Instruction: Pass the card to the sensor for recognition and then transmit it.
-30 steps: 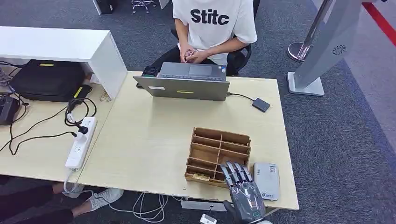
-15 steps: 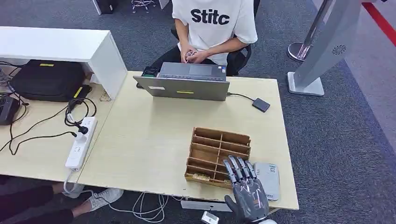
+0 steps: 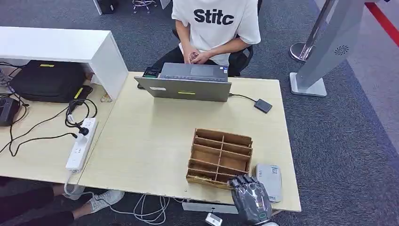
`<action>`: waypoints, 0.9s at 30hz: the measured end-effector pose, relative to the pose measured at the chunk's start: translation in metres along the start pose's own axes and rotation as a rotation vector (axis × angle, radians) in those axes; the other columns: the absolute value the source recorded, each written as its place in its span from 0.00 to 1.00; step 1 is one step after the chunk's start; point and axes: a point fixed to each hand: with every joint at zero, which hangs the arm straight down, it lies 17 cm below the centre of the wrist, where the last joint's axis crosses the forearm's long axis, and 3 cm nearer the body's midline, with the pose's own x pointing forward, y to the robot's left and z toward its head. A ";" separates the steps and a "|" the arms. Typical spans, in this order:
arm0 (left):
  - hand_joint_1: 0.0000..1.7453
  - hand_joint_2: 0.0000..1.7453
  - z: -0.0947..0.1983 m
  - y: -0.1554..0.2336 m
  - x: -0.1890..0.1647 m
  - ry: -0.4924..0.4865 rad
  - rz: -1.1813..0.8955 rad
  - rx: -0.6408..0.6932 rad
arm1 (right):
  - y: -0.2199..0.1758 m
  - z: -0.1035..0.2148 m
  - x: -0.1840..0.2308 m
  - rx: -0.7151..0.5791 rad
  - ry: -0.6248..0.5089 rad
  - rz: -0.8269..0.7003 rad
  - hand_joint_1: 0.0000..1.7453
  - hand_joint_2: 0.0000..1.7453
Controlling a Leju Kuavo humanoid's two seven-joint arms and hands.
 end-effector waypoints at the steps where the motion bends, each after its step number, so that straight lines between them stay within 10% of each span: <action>1: 0.00 1.00 0.000 0.000 0.000 0.000 0.000 0.000 | 0.000 -0.001 -0.002 -0.002 0.002 0.005 0.83 1.00; 12: 0.00 1.00 0.000 0.000 0.000 0.000 -0.009 -0.002 | -0.009 -0.007 -0.011 -0.052 0.021 0.029 1.00 1.00; 27: 0.00 1.00 0.000 -0.002 0.000 -0.002 -0.029 -0.013 | -0.152 -0.018 0.000 -0.453 -0.066 -0.029 0.98 1.00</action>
